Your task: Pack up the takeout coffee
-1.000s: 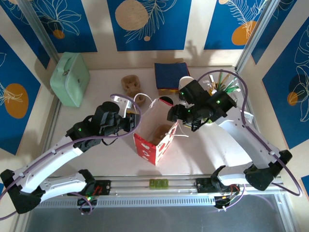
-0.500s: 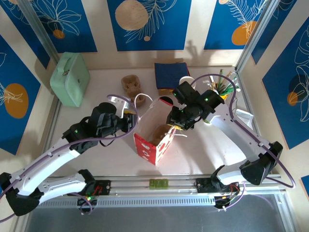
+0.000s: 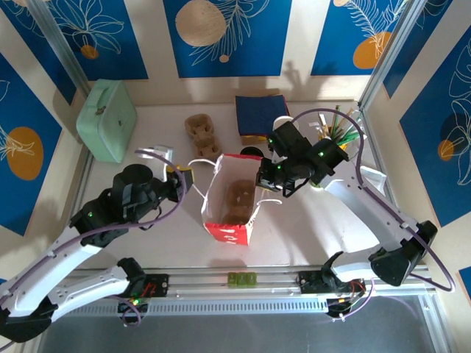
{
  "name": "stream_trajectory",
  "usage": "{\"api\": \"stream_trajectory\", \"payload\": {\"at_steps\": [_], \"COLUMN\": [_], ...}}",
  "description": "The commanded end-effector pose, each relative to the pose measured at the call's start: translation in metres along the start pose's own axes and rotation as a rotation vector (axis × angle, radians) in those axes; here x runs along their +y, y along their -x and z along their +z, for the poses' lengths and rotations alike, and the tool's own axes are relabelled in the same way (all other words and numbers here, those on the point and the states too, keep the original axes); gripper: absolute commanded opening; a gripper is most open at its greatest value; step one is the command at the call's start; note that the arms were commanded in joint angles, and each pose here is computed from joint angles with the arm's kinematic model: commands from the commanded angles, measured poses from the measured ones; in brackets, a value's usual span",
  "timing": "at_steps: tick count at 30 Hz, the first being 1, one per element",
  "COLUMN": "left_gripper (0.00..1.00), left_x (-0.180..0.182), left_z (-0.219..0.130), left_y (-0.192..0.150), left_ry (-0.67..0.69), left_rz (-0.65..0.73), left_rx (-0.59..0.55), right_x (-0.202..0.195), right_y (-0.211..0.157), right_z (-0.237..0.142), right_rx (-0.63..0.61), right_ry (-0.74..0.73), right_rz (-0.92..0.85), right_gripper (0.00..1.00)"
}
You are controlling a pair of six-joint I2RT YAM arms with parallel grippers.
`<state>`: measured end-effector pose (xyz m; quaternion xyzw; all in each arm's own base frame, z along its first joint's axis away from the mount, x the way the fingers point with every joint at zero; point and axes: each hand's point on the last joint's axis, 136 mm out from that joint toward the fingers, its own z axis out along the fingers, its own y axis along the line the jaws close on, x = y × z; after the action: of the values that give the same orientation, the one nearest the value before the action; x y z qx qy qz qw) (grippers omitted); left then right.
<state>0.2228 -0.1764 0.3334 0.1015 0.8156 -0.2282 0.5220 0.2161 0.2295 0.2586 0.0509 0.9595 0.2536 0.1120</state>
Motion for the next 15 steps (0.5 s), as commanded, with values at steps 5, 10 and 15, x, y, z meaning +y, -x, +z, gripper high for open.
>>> {"api": "stream_trajectory", "payload": {"at_steps": [5,10,15], "left_gripper": [0.42,0.42,0.43], "left_x": [0.045,0.058,0.064], "left_z": [-0.026,-0.042,-0.05], "left_y": [0.005,0.007,0.005], "left_ry": [0.178,0.214,0.219], "left_rz": [-0.061,-0.08,-0.086], "left_rx": [-0.134,-0.19,-0.209], "right_x": [0.03,0.039,0.04], "right_y": [-0.006,-0.015,-0.022], "right_z": [-0.022,-0.027,-0.029], "right_rx": [-0.087,-0.111,-0.117], "right_ry": [0.137,0.195,0.203], "right_rz": [-0.219,-0.325,-0.367], "right_gripper": [0.0,0.0,0.0]}}
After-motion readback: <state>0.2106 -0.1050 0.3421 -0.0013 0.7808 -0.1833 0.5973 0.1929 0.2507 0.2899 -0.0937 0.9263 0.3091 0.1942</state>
